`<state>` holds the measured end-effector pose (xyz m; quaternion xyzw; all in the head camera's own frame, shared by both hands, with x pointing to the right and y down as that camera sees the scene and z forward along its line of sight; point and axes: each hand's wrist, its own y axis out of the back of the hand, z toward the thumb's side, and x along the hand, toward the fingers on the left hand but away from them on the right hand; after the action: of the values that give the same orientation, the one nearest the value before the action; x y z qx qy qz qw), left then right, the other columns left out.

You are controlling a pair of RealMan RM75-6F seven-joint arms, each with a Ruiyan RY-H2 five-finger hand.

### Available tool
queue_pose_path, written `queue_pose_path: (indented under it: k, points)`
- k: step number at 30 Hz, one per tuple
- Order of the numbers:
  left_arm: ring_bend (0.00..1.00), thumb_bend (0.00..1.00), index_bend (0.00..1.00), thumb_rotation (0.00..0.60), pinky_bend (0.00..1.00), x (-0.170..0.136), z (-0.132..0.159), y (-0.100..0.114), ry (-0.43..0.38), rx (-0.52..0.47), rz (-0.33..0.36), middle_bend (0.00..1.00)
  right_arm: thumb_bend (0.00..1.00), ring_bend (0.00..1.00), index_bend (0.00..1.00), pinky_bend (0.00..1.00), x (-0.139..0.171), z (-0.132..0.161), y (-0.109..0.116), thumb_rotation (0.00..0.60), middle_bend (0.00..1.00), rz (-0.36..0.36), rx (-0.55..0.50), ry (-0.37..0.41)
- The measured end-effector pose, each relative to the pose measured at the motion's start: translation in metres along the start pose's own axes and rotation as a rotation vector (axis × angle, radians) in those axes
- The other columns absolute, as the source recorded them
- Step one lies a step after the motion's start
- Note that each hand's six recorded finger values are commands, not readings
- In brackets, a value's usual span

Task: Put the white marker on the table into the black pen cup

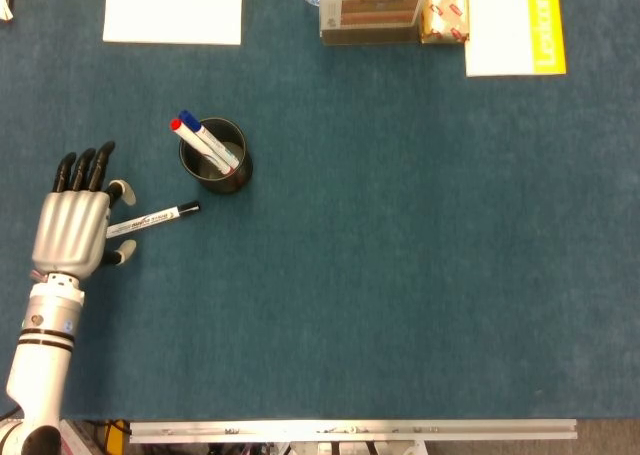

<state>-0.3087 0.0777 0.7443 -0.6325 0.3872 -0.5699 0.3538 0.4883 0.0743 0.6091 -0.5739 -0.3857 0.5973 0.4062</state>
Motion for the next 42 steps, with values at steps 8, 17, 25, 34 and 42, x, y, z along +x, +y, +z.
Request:
queue_pose_path:
  k: [8,17,25,34,42]
  points:
    - [0.0,0.15,0.45,0.494,0.0,0.011,0.0,-0.004,0.059,-0.023,-0.029,0.0,0.57,0.45,0.34,0.69,0.0,0.0,0.001,0.6,0.38,-0.002,-0.001,0.0]
    - [0.0,0.15,0.46,0.482,0.0,0.019,0.009,-0.013,0.066,-0.03,-0.049,0.0,0.57,0.45,0.34,0.69,0.001,-0.001,0.007,0.6,0.38,-0.024,-0.005,-0.001]
    - [0.0,0.15,0.47,0.476,0.0,0.021,0.013,-0.021,0.075,-0.011,-0.068,0.0,0.57,0.45,0.35,0.69,0.005,-0.006,0.03,0.6,0.39,-0.111,-0.019,-0.017]
    - [0.0,0.15,0.51,0.477,0.0,0.026,0.016,-0.027,0.071,-0.005,-0.076,0.0,0.57,0.45,0.35,0.69,0.008,-0.009,0.042,0.6,0.39,-0.148,-0.034,-0.02]
    - [0.0,0.15,0.51,0.478,0.0,0.028,0.014,-0.028,0.08,-0.005,-0.081,0.0,0.57,0.45,0.35,0.69,0.008,-0.008,0.04,0.6,0.39,-0.14,-0.03,-0.019]
